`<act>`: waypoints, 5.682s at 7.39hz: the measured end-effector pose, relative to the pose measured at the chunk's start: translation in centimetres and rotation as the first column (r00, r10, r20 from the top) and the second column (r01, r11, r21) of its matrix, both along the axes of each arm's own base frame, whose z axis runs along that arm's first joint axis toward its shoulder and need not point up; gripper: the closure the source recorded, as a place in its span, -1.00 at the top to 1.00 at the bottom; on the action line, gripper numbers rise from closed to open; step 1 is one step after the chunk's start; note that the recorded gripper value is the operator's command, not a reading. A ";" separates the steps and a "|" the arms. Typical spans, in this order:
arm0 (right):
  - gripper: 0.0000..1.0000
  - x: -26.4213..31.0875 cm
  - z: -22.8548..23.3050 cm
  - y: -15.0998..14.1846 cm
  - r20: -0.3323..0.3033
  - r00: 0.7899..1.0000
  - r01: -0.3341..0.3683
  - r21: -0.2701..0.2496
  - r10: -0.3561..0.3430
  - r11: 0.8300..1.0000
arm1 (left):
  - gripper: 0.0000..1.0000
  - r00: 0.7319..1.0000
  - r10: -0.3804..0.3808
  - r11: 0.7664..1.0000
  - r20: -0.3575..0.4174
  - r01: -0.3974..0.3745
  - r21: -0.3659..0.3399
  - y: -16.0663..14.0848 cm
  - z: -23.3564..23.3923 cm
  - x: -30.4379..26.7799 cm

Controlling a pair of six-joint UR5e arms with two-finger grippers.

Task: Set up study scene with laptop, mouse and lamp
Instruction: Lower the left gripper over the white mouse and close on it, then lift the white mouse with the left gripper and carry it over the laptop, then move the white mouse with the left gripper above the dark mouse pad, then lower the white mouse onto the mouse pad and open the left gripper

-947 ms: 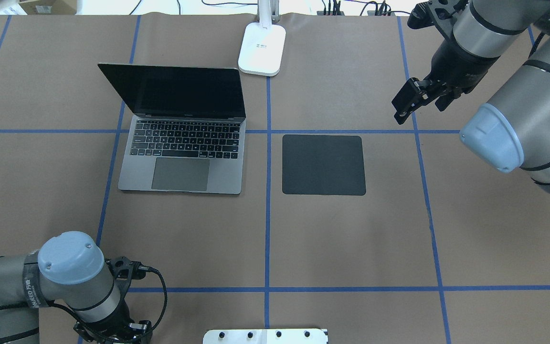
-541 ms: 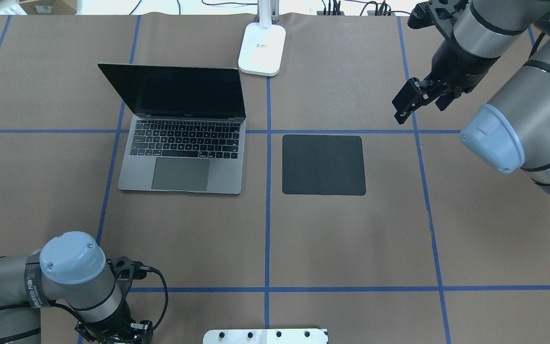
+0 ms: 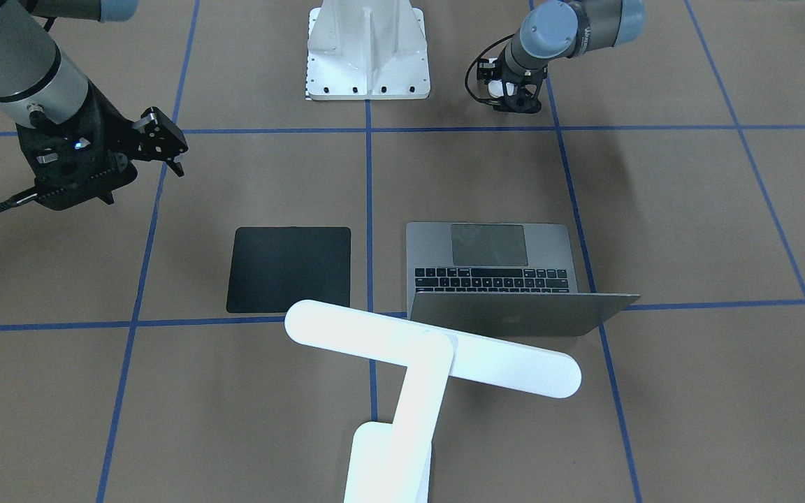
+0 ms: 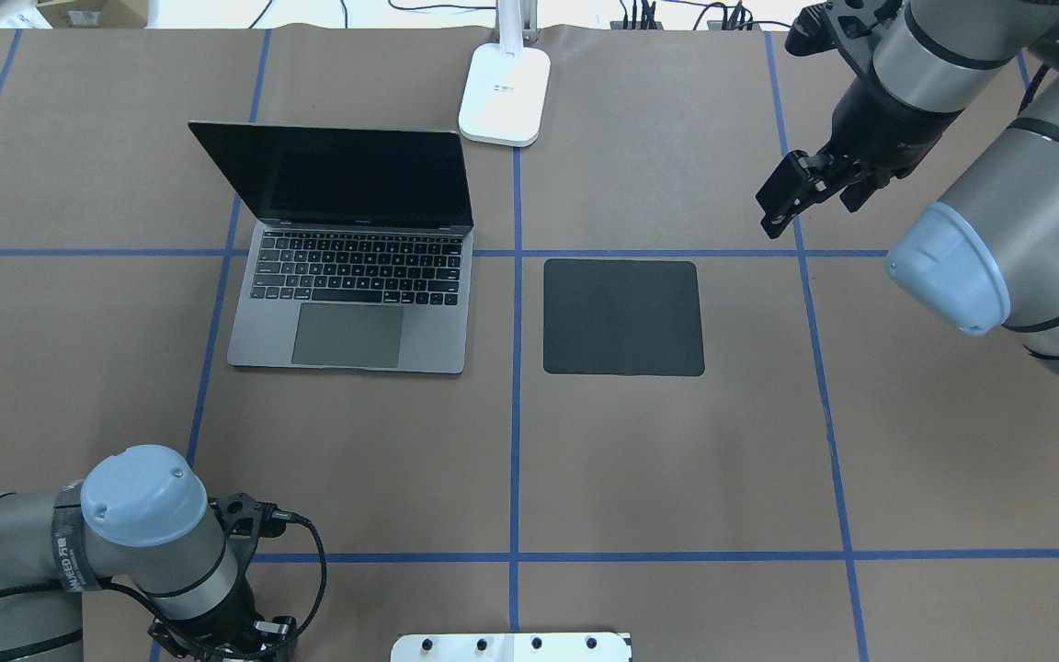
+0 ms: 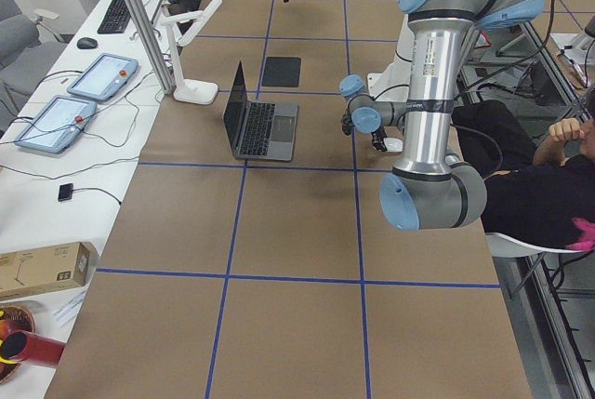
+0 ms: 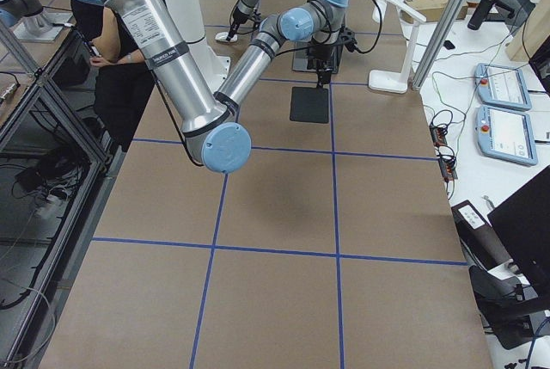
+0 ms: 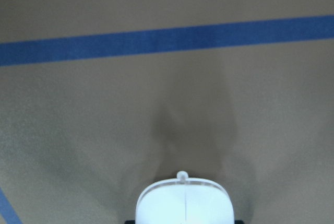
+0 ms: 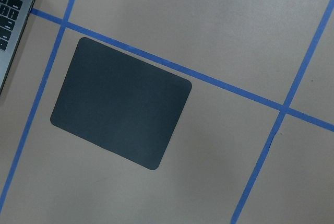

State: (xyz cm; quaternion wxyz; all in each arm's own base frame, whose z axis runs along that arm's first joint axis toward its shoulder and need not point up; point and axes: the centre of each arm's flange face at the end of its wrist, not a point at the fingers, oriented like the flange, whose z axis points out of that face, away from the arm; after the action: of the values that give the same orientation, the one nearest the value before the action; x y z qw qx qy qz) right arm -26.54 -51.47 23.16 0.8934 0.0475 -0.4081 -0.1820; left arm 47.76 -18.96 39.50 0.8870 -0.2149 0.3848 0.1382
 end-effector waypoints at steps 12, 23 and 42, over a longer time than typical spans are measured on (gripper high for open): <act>0.99 3.1 3.0 0.0 -0.014 0.999 -0.034 -0.043 0.034 0.999 | 0.24 0.951 -0.250 0.960 -0.181 0.268 0.082 -15.5 -6.6 -9.9; 0.99 16.5 12.8 1.1 -0.067 0.973 -0.229 -0.199 0.220 0.953 | 0.25 0.891 -0.363 0.914 -0.275 0.397 0.081 -30.8 -26.3 5.5; 0.99 19.6 14.1 1.7 -0.075 0.961 -0.278 -0.219 0.268 0.935 | 0.31 0.876 -0.428 0.857 -0.223 0.471 0.206 -33.9 -28.5 18.2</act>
State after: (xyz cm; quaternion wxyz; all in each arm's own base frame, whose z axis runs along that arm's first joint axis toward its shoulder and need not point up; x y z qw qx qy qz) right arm -6.99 -49.80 37.28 0.9183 -0.0028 -0.3958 -0.0094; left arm 65.98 -52.87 11.01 0.8786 0.0092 0.4774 -0.0076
